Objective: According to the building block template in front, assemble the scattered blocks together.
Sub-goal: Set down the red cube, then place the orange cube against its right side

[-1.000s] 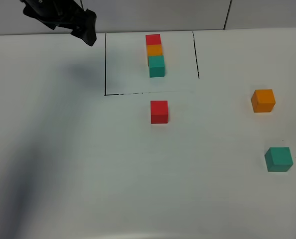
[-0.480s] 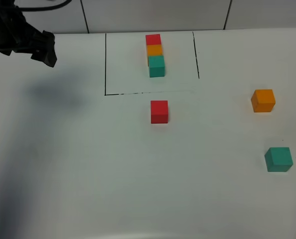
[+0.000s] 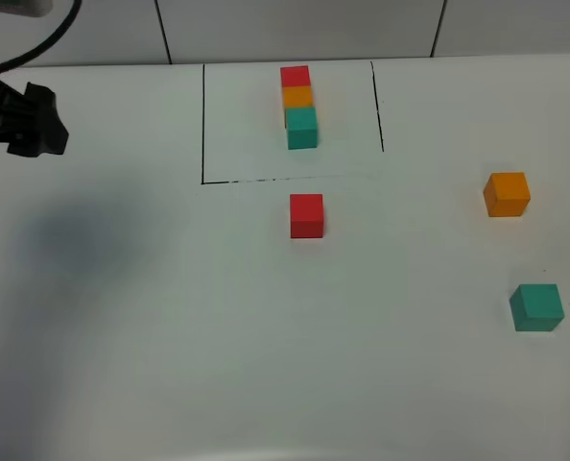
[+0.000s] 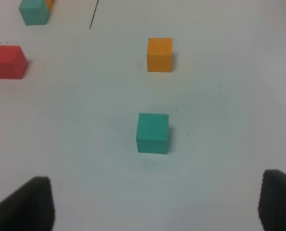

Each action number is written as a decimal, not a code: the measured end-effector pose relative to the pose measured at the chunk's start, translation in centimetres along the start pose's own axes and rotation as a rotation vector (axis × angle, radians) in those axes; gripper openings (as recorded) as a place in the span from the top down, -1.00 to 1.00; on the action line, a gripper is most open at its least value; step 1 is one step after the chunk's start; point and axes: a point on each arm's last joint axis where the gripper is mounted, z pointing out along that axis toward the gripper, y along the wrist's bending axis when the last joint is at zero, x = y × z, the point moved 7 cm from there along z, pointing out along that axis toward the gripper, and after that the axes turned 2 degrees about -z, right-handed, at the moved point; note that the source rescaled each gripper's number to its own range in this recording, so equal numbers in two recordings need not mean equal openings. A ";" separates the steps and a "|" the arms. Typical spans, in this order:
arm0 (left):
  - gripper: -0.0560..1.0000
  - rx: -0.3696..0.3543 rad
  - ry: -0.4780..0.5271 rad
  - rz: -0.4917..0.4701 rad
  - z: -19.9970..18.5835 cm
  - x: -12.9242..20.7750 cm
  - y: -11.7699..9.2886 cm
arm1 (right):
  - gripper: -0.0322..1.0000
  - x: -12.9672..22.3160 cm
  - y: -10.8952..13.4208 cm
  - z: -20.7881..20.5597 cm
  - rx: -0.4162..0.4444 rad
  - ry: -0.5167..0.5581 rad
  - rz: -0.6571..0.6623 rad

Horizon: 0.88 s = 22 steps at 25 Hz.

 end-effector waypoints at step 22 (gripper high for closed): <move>-0.79 -0.030 -0.356 -0.063 -9.0 9.5 -1.7 | -0.46 0.0 0.2 0.0 -0.013 -0.001 0.006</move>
